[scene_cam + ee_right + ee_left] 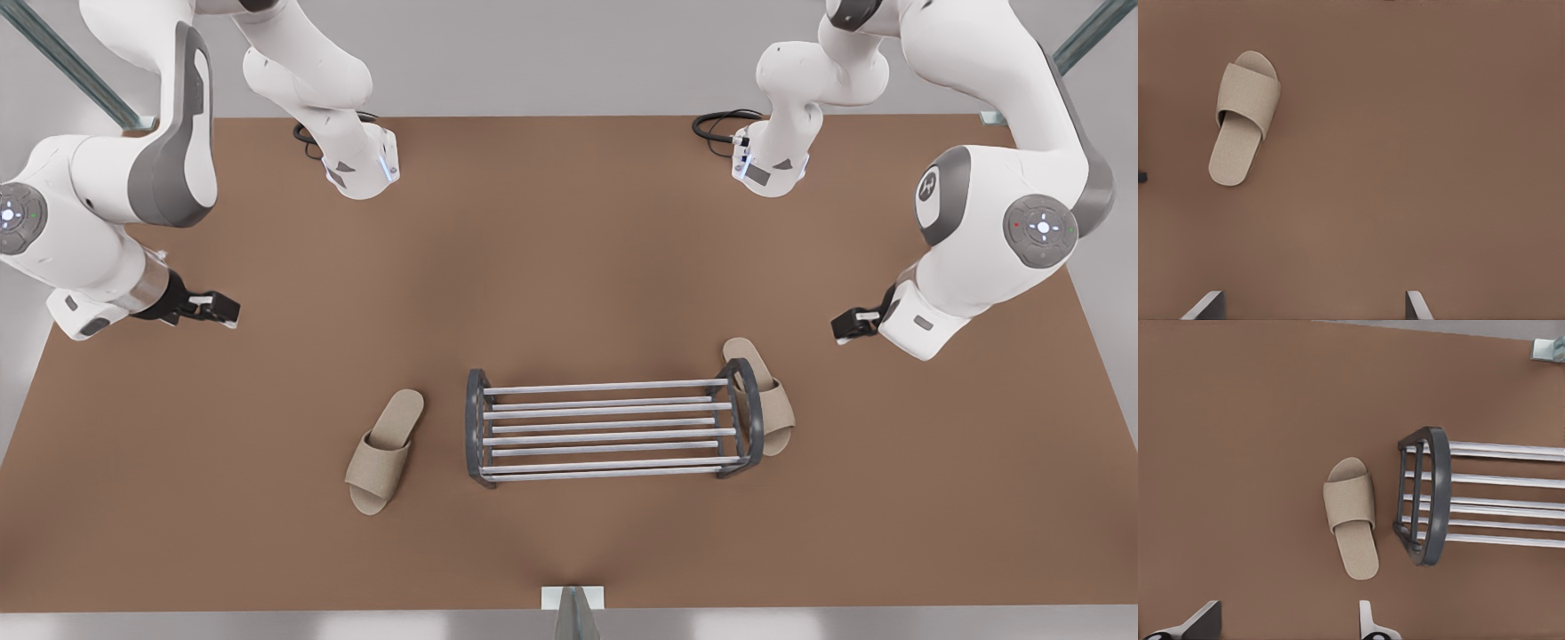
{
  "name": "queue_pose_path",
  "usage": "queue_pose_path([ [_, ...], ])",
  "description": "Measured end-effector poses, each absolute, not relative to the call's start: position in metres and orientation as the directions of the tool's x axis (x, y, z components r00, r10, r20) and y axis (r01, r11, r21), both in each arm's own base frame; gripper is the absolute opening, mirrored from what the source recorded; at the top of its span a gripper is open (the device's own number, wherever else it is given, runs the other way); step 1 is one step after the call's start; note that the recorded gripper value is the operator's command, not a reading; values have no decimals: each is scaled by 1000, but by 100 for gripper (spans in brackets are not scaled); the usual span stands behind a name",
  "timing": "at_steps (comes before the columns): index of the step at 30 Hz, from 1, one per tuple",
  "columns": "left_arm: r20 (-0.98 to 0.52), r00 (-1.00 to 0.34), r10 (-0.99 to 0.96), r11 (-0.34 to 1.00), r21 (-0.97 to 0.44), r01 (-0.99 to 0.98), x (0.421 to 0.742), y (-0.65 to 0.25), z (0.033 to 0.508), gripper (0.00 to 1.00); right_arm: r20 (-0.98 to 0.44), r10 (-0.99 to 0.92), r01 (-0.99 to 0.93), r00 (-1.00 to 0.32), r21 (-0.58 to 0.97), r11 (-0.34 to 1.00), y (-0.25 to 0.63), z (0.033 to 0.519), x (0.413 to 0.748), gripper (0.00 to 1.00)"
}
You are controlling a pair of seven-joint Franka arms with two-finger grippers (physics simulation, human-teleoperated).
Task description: Place the right shoe on the shoe rack with the right arm, and place the left shoe on the shoe rack with the left arm
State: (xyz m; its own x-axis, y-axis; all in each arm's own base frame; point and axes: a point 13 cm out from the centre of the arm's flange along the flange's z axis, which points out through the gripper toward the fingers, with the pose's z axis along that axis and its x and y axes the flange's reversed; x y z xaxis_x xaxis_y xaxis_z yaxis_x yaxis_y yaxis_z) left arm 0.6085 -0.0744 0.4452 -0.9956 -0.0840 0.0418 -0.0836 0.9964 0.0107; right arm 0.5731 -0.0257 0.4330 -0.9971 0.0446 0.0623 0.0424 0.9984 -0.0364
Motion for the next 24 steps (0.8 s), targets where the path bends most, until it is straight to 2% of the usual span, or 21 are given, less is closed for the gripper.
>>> queue_pose_path([
  [3, 11, -998, -58, 998, 0, -58, 608, -74, 452, 100, 50, 35, 33, -998, -44, 998, -20, 426, 575, 100],
  [6, 52, -982, -182, 970, -157, -188, 587, -48, 431, 100, 57, -33, -38, -998, -97, 995, -6, 397, 574, 100],
  [8, 103, -943, -315, 897, -292, -332, 569, -17, 399, 100, 56, -131, -138, -990, -158, 978, 17, 368, 568, 100],
  [11, 151, -838, -524, 715, -457, -530, 554, 36, 363, 100, 67, -353, -357, -933, -299, 885, 57, 317, 558, 100],
  [14, 216, -715, -664, 490, -597, -635, 544, 45, 325, 100, 84, -621, -588, -779, -442, 677, 99, 268, 554, 100],
  [17, 219, -743, -633, 447, -680, -581, 551, -70, 306, 100, 121, -820, -697, -559, -605, 385, 121, 256, 580, 100],
  [19, 222, -744, -630, 419, -710, -567, 546, -123, 295, 100, 180, -872, -701, -456, -676, 227, 102, 246, 597, 100],
  [22, 337, -581, -741, 175, -738, -652, 543, -108, 263, 100, 269, -909, -698, -317, -715, 32, 84, 215, 601, 100],
  [24, 395, -463, -793, 23, -741, -672, 537, -83, 244, 100, 306, -931, -682, -200, -726, -92, 116, 194, 593, 100],
])
